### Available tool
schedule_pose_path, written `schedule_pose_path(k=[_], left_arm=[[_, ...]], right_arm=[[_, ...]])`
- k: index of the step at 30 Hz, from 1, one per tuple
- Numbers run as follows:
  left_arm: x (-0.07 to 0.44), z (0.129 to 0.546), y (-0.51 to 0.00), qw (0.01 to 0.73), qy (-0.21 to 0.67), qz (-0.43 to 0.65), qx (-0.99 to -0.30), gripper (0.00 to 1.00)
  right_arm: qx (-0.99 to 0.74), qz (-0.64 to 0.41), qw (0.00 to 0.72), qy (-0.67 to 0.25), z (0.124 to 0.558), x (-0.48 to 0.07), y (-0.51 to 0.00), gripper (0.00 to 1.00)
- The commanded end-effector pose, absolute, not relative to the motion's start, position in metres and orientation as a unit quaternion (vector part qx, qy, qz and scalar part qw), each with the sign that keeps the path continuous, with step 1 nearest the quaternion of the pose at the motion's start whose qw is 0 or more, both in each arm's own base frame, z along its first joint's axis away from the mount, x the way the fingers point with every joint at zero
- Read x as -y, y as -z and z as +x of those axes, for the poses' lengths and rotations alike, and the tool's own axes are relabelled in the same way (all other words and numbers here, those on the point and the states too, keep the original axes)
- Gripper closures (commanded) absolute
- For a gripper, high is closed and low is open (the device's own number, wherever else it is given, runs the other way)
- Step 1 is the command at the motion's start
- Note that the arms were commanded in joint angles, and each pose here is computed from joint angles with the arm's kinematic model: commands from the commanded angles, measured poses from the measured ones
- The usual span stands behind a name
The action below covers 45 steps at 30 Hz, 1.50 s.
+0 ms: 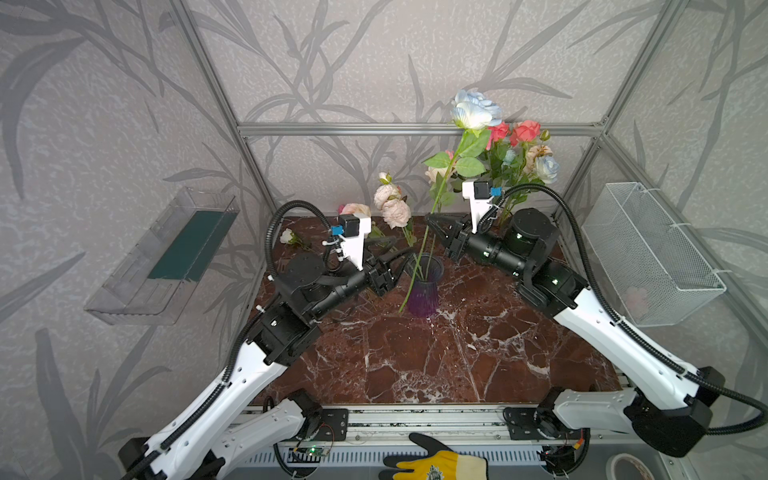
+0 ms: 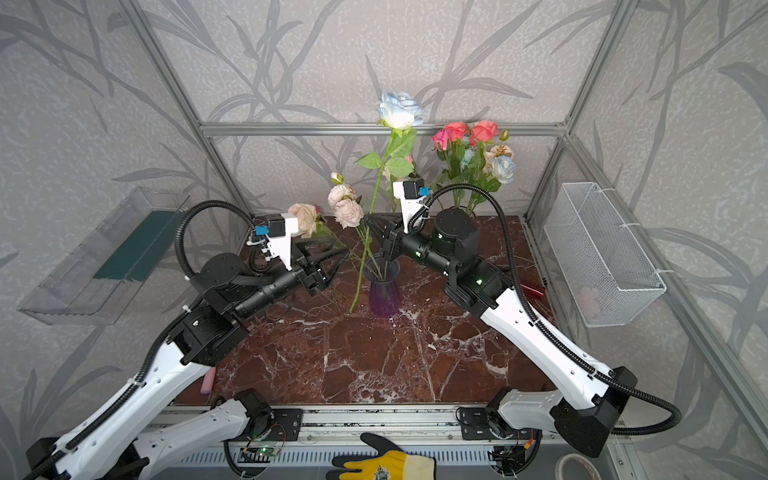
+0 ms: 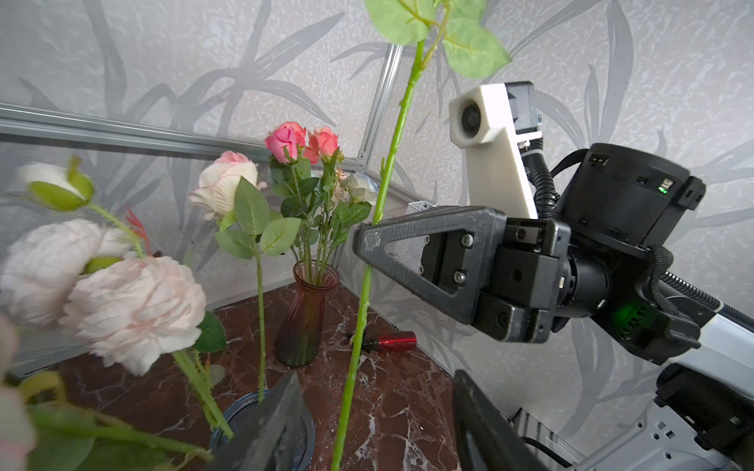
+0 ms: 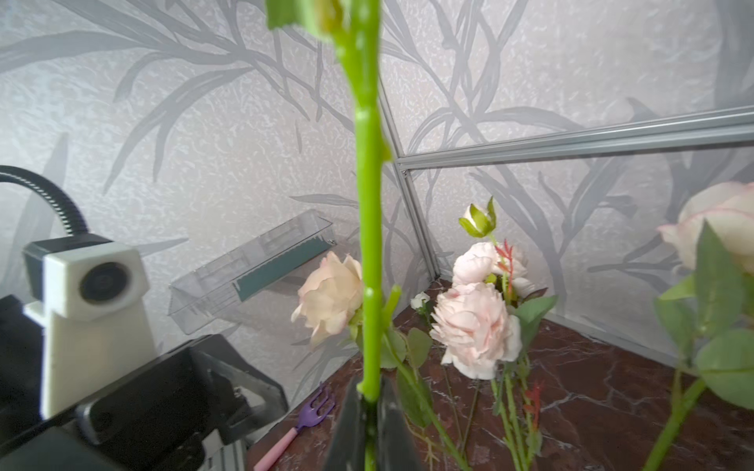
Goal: Arrange the flowers into the vase
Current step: 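Open left gripper and withdraw while right gripper carries rose over vase, then lower the pale blue rose stem into the purple-blue vase with right gripper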
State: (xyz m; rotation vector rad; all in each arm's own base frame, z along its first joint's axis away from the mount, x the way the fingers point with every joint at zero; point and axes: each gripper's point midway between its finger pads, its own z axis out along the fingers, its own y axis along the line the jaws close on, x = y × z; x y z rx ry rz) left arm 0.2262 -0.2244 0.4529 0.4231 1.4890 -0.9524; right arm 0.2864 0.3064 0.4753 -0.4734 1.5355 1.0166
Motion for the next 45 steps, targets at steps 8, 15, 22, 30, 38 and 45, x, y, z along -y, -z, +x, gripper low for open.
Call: schedule_pose_path(k=[8, 15, 22, 30, 38, 45], left_arm=[[0.148, 0.214, -0.397, 0.654, 0.307, 0.084, -0.686, 0.39], [0.133, 0.212, -0.378, 0.652, 0.287, 0.063, -0.699, 0.39], [0.135, 0.214, -0.375, 0.651, 0.286, 0.064, -0.701, 0.39], [0.134, 0.216, -0.365, 0.645, 0.283, 0.057, -0.707, 0.38], [0.136, 0.218, -0.358, 0.64, 0.283, 0.056, -0.713, 0.39], [0.137, 0.219, -0.352, 0.634, 0.283, 0.057, -0.717, 0.39]], right_arm=[[-0.638, -0.167, 0.688, -0.303, 0.326, -0.252, -0.517, 0.96], [-0.657, -0.159, 0.671, -0.304, 0.354, -0.259, -0.507, 0.96], [-0.684, -0.154, 0.633, -0.329, 0.364, -0.275, -0.47, 0.96], [-0.726, -0.151, 0.569, -0.356, 0.363, -0.297, -0.406, 0.96], [-0.757, -0.15, 0.53, -0.352, 0.358, -0.315, -0.348, 0.95], [-0.787, -0.156, 0.493, -0.337, 0.355, -0.323, -0.305, 0.83]])
